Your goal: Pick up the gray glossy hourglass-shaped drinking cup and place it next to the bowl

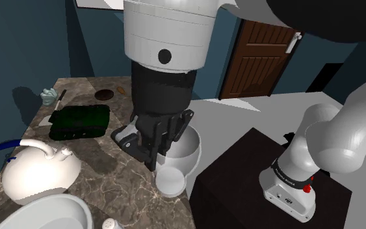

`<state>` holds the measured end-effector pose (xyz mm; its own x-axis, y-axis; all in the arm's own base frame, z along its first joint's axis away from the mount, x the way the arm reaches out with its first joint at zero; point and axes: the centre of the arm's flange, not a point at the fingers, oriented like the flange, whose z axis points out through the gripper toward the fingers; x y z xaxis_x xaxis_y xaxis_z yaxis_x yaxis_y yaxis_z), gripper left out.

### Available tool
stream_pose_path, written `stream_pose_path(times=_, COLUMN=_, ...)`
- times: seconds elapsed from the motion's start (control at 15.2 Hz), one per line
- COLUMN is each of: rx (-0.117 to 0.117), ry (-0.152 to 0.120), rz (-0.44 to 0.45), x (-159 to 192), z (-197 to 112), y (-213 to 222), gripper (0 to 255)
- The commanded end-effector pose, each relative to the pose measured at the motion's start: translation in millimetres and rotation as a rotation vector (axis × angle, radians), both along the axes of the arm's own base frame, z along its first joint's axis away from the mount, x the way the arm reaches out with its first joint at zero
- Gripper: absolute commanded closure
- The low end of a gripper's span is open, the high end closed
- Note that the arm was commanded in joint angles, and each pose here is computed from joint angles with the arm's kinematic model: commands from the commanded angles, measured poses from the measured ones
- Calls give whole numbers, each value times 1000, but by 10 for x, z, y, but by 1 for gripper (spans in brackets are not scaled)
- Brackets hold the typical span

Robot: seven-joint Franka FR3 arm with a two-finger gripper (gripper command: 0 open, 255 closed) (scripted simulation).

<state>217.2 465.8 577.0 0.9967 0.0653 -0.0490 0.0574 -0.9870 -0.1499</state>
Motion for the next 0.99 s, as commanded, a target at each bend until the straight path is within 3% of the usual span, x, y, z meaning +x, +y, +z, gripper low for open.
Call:
stream_pose_path(times=0.0, rx=1, ry=0, rz=0, x=-7, z=-105, y=3, gripper=255)
stream_pose_path(times=0.92, rx=1, ry=0, rz=0, x=-7, z=-844, y=3, gripper=255)
